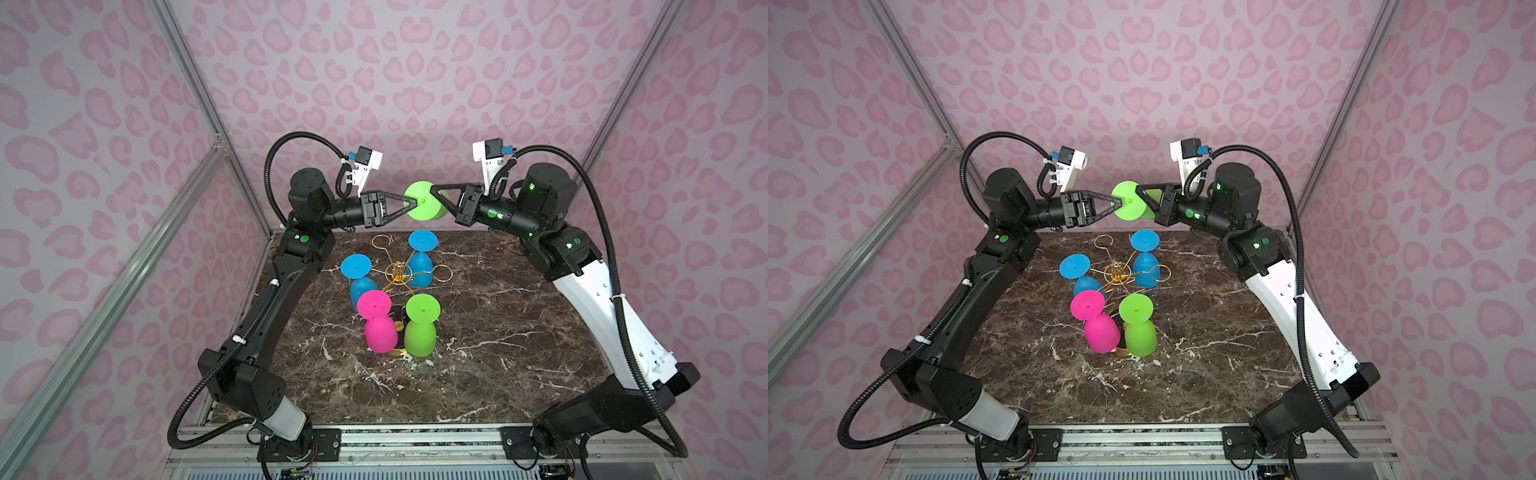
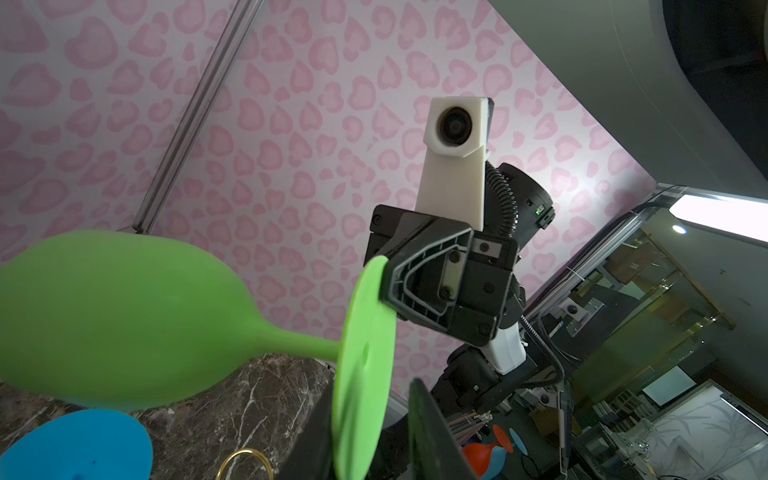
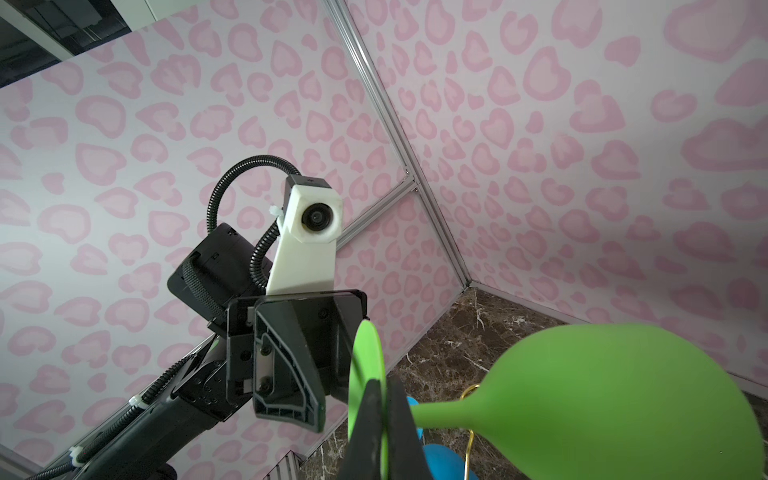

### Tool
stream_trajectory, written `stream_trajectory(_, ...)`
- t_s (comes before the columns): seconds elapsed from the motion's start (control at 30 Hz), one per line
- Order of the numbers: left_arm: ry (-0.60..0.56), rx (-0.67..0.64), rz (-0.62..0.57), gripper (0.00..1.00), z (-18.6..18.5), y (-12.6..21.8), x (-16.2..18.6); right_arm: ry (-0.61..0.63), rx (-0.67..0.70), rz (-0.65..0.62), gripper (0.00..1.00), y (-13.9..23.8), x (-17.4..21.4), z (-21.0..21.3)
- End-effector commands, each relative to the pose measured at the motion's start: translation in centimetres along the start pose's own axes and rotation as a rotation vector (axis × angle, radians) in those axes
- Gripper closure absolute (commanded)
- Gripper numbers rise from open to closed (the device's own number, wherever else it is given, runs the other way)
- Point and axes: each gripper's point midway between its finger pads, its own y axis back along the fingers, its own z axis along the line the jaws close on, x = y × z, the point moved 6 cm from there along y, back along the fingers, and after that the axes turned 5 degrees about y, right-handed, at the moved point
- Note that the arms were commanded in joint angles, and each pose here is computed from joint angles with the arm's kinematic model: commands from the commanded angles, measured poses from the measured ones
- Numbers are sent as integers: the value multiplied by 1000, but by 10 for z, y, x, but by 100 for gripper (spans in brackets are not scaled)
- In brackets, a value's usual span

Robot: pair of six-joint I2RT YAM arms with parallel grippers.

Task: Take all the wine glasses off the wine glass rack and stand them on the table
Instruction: 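Carry the glass toward the left gripper while the left arm reaches to meet it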

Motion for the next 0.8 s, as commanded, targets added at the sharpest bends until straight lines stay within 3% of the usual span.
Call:
stream_trajectory(0.0,-26,32,13,70,-8,-2,-2,15,-31,-24,100,-4,-4,5)
stream_trajectory(0.3,-57,67,21,78,-20,-4,-3,14,-33,-43,100,-8,-6,6)
stream_trajectory(0.57,-48,89,7,96,-27,-7,-7,14,-28,-43,100,-8,-5,6)
stream_trajectory(0.77,6,94,-24,96,-30,-9,-14,31,-5,-52,100,-2,-5,7)
